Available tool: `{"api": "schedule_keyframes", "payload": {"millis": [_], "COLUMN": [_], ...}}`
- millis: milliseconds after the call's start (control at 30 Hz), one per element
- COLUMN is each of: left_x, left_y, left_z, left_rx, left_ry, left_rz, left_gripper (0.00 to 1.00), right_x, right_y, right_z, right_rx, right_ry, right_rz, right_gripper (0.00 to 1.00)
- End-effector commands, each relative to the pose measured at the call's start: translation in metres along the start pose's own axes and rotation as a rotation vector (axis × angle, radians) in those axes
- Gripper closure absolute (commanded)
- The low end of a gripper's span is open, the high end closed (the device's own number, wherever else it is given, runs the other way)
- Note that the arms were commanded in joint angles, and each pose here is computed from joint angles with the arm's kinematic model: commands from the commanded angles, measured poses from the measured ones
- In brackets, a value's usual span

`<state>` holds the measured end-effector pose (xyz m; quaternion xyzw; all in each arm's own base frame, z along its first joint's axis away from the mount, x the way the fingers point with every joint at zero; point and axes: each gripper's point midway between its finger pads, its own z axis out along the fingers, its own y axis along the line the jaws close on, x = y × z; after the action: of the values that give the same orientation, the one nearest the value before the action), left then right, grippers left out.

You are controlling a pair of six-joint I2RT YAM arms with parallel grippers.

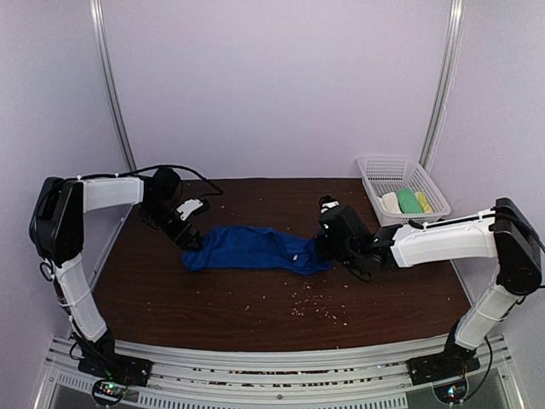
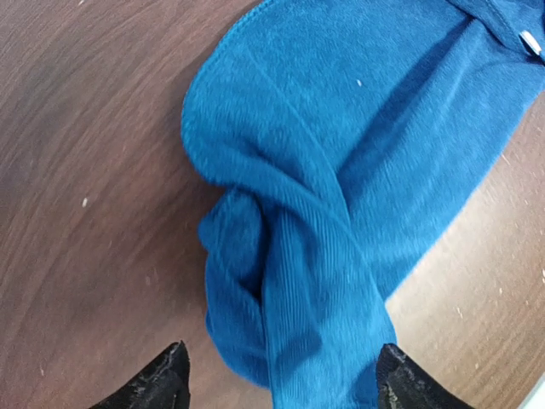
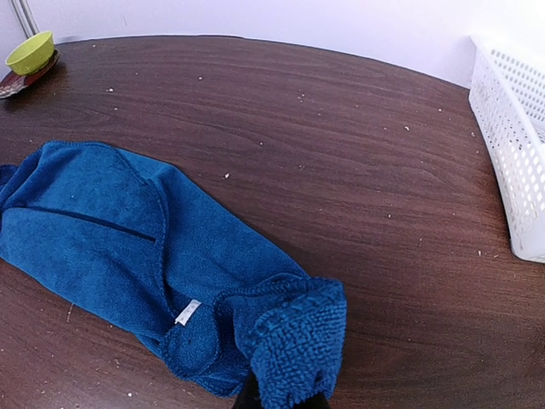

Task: Roll the towels
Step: Adjust the towel at the center of the board.

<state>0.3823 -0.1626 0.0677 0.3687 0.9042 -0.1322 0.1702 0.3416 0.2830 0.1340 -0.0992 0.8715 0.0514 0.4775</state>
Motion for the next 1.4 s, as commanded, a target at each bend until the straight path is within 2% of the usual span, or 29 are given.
{"api": "schedule_keyframes", "payload": {"millis": [0, 233, 567, 800, 1000, 1067, 1167, 1367], "left_x": [0.014, 0.038, 0.038, 0.048, 0.048, 0.049, 0.048, 0.039], "left_y": [-0.005, -0.003, -0.008, -0.008, -0.001, -0.003, -0.009, -0.016], "left_z": [-0.015, -0.004, 0.001, 0.007, 0.006, 0.007, 0.007, -0.003], "left_rx": [0.017, 0.027, 0.093, 0.09, 0.054, 0.069, 0.105, 0.176], "left_ry": [-0.002, 0.049, 0.04, 0.072, 0.073, 0.071, 0.066, 0.046], "left_rz": [0.011, -0.015, -0.029, -0.039, -0.041, -0.042, -0.034, -0.03], "left_gripper": [0.26, 0.35, 0.66, 0.73, 0.74, 0.82, 0.99, 1.0], "right_x": [0.009, 0.008, 0.01, 0.008, 0.007, 0.006, 0.007, 0.005], "right_y": [0.006, 0.009, 0.01, 0.012, 0.012, 0.012, 0.013, 0.012], "right_z": [0.003, 0.002, 0.003, 0.001, -0.001, -0.002, -0.001, -0.002], "right_rx": [-0.017, -0.025, -0.026, -0.035, -0.04, -0.041, -0.042, -0.038], "right_ry": [0.01, 0.008, 0.01, 0.004, 0.0, -0.002, 0.0, -0.001], "right_rz": [-0.013, -0.017, -0.027, -0.025, -0.022, -0.022, -0.024, -0.024], "right_gripper": [1.0, 1.0, 1.0, 1.0, 1.0, 1.0, 1.0, 1.0]}}
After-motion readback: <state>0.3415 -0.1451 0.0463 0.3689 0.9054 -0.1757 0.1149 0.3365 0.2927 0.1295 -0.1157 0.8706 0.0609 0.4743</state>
